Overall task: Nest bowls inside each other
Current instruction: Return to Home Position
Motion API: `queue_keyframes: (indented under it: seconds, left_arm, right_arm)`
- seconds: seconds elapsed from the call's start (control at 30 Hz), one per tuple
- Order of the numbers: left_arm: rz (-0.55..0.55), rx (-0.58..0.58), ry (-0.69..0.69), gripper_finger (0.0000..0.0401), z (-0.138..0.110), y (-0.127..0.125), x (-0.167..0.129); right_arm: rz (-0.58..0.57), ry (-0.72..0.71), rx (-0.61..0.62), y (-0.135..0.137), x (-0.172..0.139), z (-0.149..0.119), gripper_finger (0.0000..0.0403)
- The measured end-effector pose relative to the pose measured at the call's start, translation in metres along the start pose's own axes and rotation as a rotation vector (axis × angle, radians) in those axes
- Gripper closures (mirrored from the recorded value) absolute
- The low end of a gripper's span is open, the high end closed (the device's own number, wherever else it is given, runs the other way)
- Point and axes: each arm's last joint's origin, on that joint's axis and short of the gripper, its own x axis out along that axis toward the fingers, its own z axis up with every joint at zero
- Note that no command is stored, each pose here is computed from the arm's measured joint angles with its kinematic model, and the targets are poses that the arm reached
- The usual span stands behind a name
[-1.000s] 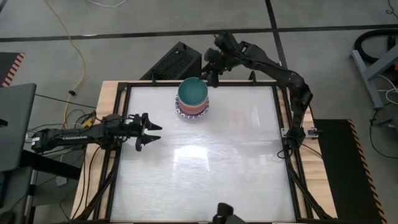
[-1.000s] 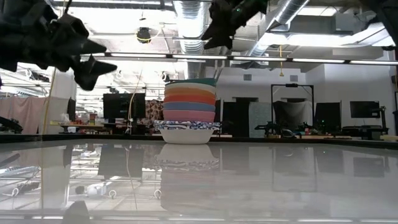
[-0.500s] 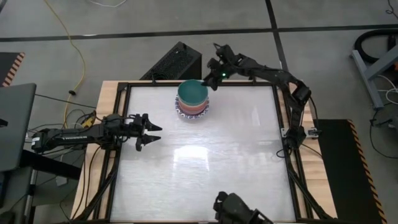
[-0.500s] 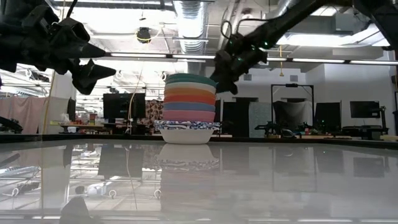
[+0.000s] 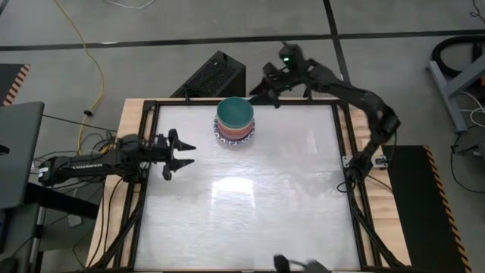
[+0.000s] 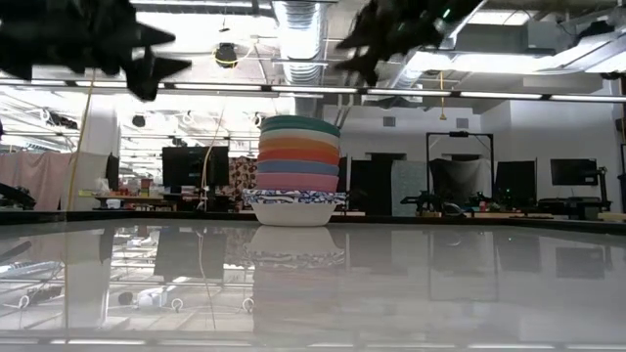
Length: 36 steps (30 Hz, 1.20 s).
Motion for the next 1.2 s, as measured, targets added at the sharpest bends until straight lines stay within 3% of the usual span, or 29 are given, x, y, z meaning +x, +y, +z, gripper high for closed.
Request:
queue_keyframes:
  seconds: [0.2, 0.3, 0.37, 0.5, 0.6, 0.77, 0.97, 1.1, 1.2]
  left_arm:
    - [0.018, 0.072, -0.021, 0.0166, 0.041, -0.007, -0.002]
    - [0.106, 0.054, 0.012, 0.0166, 0.051, -0.007, -0.004]
    - [0.222, 0.062, 0.048, 0.0166, 0.056, -0.005, -0.009]
    - [0.458, 0.083, 0.018, 0.0166, 0.063, -0.002, -0.024]
    - [0.439, 0.108, -0.034, 0.0166, 0.067, -0.006, -0.038]
    - [0.403, 0.117, -0.078, 0.0166, 0.055, -0.01, -0.063]
    - [0.225, 0.076, -0.007, 0.0166, 0.036, -0.009, -0.046]
    - [0.124, 0.01, -0.044, 0.0166, 0.03, -0.009, -0.037]
    - [0.084, 0.001, -0.075, 0.0166, 0.032, -0.01, -0.037]
  right_arm:
    - [0.057, 0.02, -0.2, 0.077, -0.044, 0.01, 0.0173]
    - [0.12, 0.105, -0.313, 0.113, -0.061, -0.002, 0.0173]
    - [0.172, 0.187, -0.338, 0.132, -0.071, -0.014, 0.0173]
    - [0.346, 0.258, -0.421, 0.164, -0.081, -0.03, 0.0173]
    - [0.516, 0.232, -0.501, 0.179, -0.078, -0.034, 0.0173]
    - [0.685, 0.237, -0.519, 0.181, -0.071, -0.047, 0.0173]
    - [0.816, 0.09, -0.435, 0.148, -0.065, -0.091, 0.0173]
    - [0.825, -0.077, -0.397, 0.125, -0.071, -0.121, 0.0173]
    - [0.786, -0.124, -0.413, 0.118, -0.078, -0.139, 0.0173]
